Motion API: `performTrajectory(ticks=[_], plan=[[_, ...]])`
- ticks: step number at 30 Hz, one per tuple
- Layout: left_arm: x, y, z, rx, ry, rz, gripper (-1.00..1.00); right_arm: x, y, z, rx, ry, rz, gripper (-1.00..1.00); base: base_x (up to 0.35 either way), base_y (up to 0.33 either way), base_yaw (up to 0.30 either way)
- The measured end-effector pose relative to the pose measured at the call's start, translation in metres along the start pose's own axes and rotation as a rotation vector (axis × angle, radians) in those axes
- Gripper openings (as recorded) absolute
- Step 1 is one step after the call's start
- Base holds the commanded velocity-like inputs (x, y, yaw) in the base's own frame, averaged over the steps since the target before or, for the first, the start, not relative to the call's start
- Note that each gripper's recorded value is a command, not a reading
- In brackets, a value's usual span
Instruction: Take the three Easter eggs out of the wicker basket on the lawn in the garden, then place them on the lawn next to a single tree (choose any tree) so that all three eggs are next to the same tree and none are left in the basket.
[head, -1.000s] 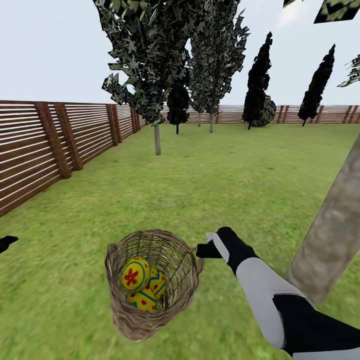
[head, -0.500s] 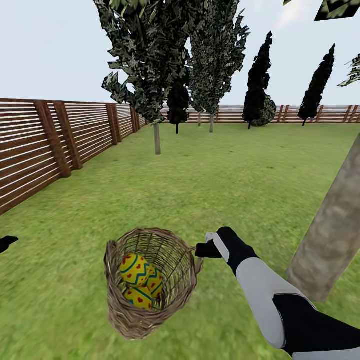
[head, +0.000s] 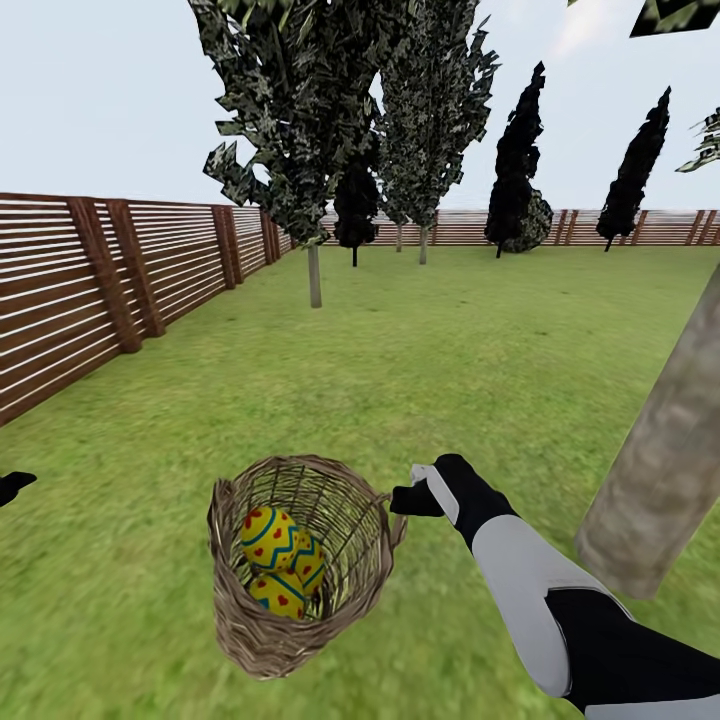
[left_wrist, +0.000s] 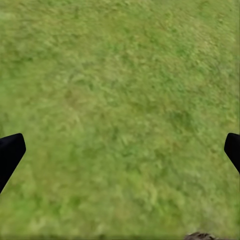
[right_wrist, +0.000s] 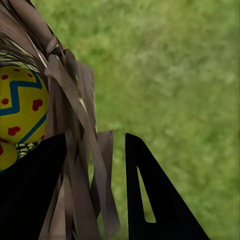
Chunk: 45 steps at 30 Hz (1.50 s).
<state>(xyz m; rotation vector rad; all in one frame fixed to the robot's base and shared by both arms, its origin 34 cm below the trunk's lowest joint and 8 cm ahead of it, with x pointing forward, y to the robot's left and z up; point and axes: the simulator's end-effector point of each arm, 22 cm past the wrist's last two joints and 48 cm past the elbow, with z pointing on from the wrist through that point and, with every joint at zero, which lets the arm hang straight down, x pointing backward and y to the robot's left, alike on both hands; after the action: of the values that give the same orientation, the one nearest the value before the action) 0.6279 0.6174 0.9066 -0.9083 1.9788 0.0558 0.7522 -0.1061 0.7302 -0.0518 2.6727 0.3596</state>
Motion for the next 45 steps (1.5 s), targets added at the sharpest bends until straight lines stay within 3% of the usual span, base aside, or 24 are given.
performTrajectory(ticks=[18,26,45], plan=[[0.027,0.012,0.017,0.000,0.000,0.000,1.00,0.018,-0.011,0.028,0.013,0.001,-0.002,-1.00,0.000,0.000,0.000],[0.039,0.018,0.024,0.001,-0.001,0.000,1.00,0.026,-0.028,0.040,0.074,0.002,-0.007,-1.00,0.000,0.000,0.000],[0.069,0.034,0.041,0.000,-0.001,0.000,1.00,0.048,-0.036,0.070,0.071,0.002,-0.003,-1.00,0.000,0.000,0.000]])
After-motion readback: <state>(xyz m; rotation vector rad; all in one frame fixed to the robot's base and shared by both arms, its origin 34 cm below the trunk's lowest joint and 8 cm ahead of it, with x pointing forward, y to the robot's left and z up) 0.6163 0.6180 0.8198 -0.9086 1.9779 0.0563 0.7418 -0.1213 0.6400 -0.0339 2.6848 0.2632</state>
